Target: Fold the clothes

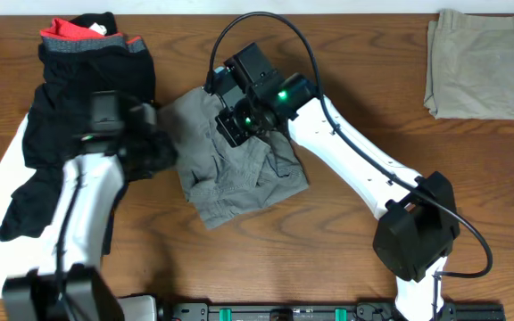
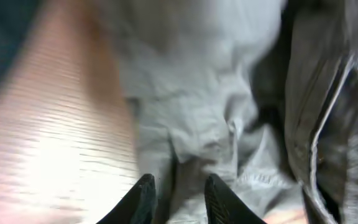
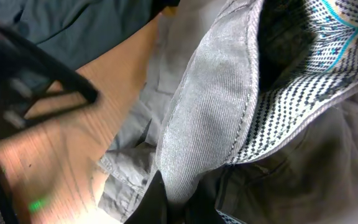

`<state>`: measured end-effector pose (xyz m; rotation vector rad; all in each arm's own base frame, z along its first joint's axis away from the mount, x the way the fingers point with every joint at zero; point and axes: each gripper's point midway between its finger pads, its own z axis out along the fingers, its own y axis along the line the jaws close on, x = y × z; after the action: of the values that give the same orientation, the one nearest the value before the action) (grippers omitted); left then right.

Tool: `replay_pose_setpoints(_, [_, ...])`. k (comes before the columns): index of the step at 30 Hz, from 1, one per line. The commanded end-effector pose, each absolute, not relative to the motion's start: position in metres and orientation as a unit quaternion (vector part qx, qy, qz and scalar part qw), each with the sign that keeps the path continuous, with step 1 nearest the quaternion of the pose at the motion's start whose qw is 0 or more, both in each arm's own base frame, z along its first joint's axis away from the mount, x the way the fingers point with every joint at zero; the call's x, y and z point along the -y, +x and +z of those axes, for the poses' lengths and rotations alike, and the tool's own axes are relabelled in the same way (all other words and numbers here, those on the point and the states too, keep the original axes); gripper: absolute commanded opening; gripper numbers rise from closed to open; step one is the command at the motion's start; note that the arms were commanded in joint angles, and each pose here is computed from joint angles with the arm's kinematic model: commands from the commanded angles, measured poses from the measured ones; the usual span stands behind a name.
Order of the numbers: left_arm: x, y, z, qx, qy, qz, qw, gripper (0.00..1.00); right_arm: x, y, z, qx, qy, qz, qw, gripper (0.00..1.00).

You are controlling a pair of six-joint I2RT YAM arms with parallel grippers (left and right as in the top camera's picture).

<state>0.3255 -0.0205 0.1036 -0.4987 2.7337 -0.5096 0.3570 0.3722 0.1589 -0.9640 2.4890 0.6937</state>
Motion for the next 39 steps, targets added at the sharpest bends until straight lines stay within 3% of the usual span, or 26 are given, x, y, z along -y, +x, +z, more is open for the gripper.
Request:
replay_pose_setpoints(1, [-0.018, 0.328, 0.134, -0.936, -0.228, -0.167, 0.21, 0.32, -0.385, 0.347, 0.167, -0.878, -0.351, 0.265, 0.191, 0.01])
replay_pose_setpoints(6, [-0.051, 0.323, 0.147, -0.92, -0.271, -0.155, 0.239, 0.33, -0.393, 0.341, 0.162, -0.875, -0.359, 0.266, 0.186, 0.05])
replay_pose_setpoints(8, [-0.055, 0.322, 0.147, -0.918, -0.277, -0.153, 0.24, 0.33, -0.399, 0.333, 0.159, -0.87, -0.371, 0.271, 0.179, 0.25])
replay_pose_setpoints(9, [-0.056, 0.322, 0.147, -0.917, -0.278, -0.153, 0.24, 0.33, -0.404, 0.327, 0.159, -0.864, -0.383, 0.277, 0.174, 0.4])
replay_pose_setpoints(13, [-0.058, 0.326, 0.149, -0.916, -0.277, -0.152, 0.249, 0.33, -0.42, 0.297, 0.163, -0.824, -0.446, 0.311, 0.157, 0.62])
replay_pose_setpoints(17, [-0.059, 0.328, 0.15, -0.915, -0.275, -0.152, 0.254, 0.33, -0.42, 0.289, 0.163, -0.823, -0.455, 0.305, 0.15, 0.61])
replay_pose_setpoints(25, [-0.059, 0.328, 0.15, -0.915, -0.275, -0.152, 0.254, 0.33, -0.373, 0.329, 0.147, -0.881, -0.388, 0.226, 0.152, 0.6])
replay_pose_setpoints(39, [-0.065, 0.331, 0.151, -0.914, -0.277, -0.137, 0.264, 0.33, -0.391, 0.262, 0.081, -0.885, -0.423, 0.192, 0.026, 0.49])
